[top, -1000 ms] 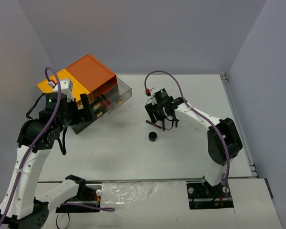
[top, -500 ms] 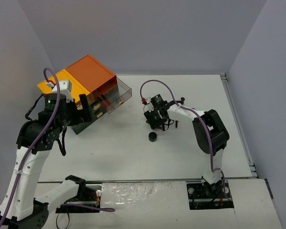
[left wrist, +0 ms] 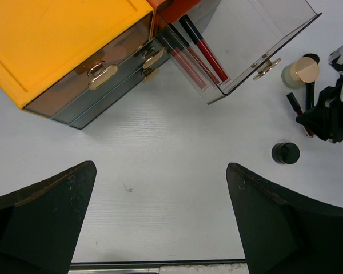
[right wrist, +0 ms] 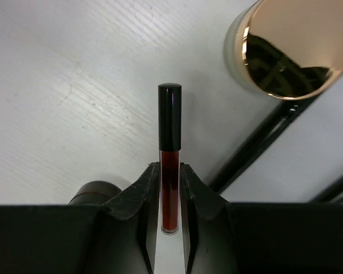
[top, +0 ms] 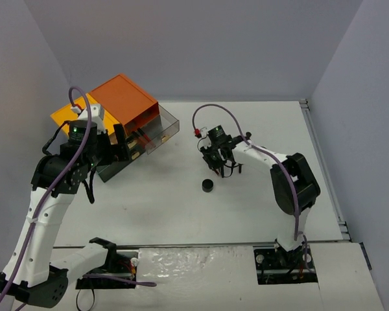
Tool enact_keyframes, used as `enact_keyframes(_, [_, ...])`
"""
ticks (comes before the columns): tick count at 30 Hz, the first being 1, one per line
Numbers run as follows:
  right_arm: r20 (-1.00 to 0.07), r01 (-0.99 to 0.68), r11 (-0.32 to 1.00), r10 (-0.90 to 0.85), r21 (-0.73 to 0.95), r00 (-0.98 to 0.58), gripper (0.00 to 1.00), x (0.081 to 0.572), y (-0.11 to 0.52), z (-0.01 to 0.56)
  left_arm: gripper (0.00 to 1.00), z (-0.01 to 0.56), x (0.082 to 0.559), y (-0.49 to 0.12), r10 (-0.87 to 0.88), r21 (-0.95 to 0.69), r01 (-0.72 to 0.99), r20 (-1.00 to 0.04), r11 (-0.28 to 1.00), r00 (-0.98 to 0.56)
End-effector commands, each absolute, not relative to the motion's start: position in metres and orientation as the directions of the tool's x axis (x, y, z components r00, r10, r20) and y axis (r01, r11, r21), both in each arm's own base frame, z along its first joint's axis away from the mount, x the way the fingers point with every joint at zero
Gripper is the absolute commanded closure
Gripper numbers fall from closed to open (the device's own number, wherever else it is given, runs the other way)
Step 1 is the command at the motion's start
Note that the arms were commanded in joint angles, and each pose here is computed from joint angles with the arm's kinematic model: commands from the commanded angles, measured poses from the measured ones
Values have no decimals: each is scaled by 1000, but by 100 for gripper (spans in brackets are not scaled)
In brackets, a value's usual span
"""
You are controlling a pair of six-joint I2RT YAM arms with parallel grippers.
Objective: Organize the makeup
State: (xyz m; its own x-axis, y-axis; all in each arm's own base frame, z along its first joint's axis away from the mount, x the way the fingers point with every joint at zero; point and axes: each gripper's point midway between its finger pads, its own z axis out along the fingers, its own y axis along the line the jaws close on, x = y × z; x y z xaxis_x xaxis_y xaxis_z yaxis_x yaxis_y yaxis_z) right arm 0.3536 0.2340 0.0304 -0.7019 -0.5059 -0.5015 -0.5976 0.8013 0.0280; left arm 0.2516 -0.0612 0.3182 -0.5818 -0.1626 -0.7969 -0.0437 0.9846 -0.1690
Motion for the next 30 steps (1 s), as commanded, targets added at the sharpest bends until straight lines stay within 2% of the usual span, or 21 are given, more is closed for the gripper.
enact_keyframes(1, [-730, -576, 817, -413, -33, -544, 100, 376, 245, 157, 3, 345, 264, -66, -158, -184, 0, -848, 983, -506])
enact_keyframes(4, [-818, -557, 830, -344, -35, -461, 100, 378, 254, 219, 3, 346, 266, -65, -153, -177, 0, -851, 984, -502])
enact_keyframes(9, [-930, -603, 797, -242, -27, -277, 100, 371, 310, 324, 3, 346, 266, -64, -148, -170, -1, -852, 985, -502])
enact_keyframes(12, [-965, -649, 760, -146, 32, -219, 100, 369, 345, 367, 3, 343, 264, -62, -146, -165, -6, -850, 986, -506])
enact_keyframes(16, [-976, -691, 708, -11, 145, -216, 98, 378, 388, 384, 3, 331, 260, -61, -146, -162, -15, -840, 987, -522])
enact_keyframes(24, [-963, -730, 630, 134, 264, -233, 98, 398, 446, 380, 3, 323, 249, -59, -154, -170, -19, -830, 985, -537])
enact_keyframes(27, [-961, -719, 638, 151, 275, -232, 90, 405, 451, 374, 3, 322, 247, -59, -151, -171, -13, -829, 985, -539])
enact_keyframes(30, [-961, -715, 645, 142, 270, -235, 73, 411, 456, 365, 3, 318, 247, -62, -145, -174, 0, -823, 985, -549])
